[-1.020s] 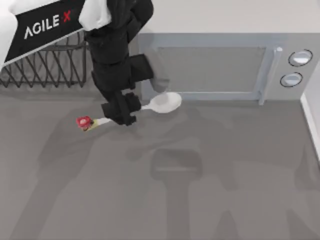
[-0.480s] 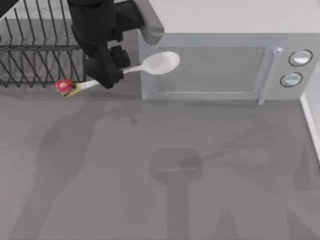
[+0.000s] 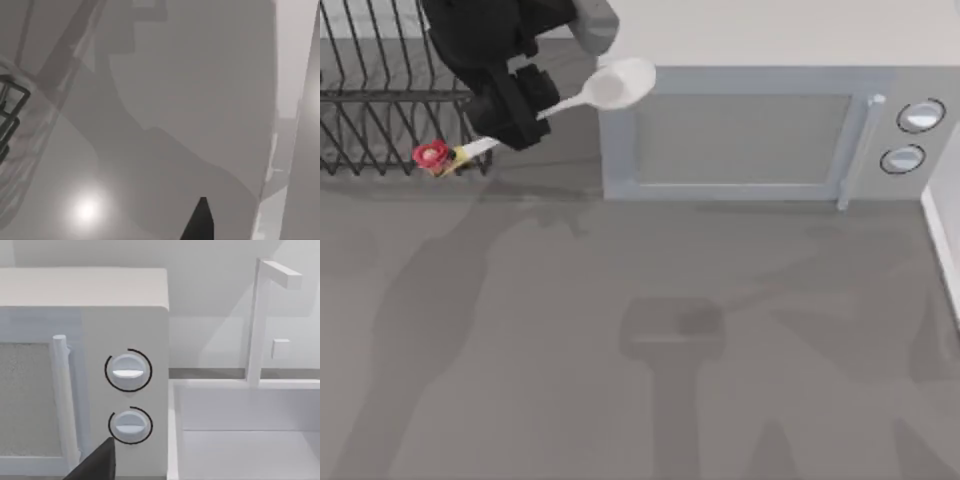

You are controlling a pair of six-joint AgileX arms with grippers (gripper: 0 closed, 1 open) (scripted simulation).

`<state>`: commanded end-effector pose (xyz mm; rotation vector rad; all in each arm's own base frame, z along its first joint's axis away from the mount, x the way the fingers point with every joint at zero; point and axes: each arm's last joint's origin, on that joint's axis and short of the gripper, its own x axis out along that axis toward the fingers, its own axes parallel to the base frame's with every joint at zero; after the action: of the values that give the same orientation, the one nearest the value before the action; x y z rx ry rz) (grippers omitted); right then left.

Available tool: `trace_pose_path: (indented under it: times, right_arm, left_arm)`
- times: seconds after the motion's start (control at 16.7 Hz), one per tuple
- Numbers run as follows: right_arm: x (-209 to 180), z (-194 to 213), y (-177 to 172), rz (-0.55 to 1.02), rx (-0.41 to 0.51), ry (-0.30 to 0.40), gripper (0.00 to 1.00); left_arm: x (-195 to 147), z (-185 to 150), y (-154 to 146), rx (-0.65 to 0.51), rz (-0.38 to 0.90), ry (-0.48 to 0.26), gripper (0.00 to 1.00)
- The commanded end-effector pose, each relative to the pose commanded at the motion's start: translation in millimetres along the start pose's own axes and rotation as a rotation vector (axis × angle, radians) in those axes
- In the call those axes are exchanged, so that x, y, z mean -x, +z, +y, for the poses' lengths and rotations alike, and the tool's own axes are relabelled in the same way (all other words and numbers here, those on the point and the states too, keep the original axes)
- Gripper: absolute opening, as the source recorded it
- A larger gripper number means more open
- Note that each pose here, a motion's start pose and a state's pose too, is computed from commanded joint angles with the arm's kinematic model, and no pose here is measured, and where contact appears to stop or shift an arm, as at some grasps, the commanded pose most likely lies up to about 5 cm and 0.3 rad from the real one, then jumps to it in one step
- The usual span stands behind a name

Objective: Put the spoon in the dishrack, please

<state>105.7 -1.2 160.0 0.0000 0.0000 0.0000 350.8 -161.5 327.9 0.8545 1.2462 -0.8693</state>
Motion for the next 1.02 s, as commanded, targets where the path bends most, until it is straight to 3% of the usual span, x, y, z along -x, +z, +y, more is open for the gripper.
trace_pose_path:
  times: [0.48, 0.72, 1.02]
  right_arm:
    - [0.0, 0.0, 0.0, 0.0, 0.0, 0.0, 1.0]
    - [0.0, 0.0, 0.0, 0.0, 0.0, 0.0, 1.0]
    - [0.0, 0.0, 0.0, 0.0, 0.0, 0.0, 1.0]
  left_arm:
    - [61.1, 19.6, -105.8, 0.51, -0.46, 0.33, 0.0]
    - [91.8, -0.8, -163.9, 0.708, -0.787, 0.551, 0.0]
    - [119.1, -47.9, -217.3, 0.818, -1.147, 0.788, 0.0]
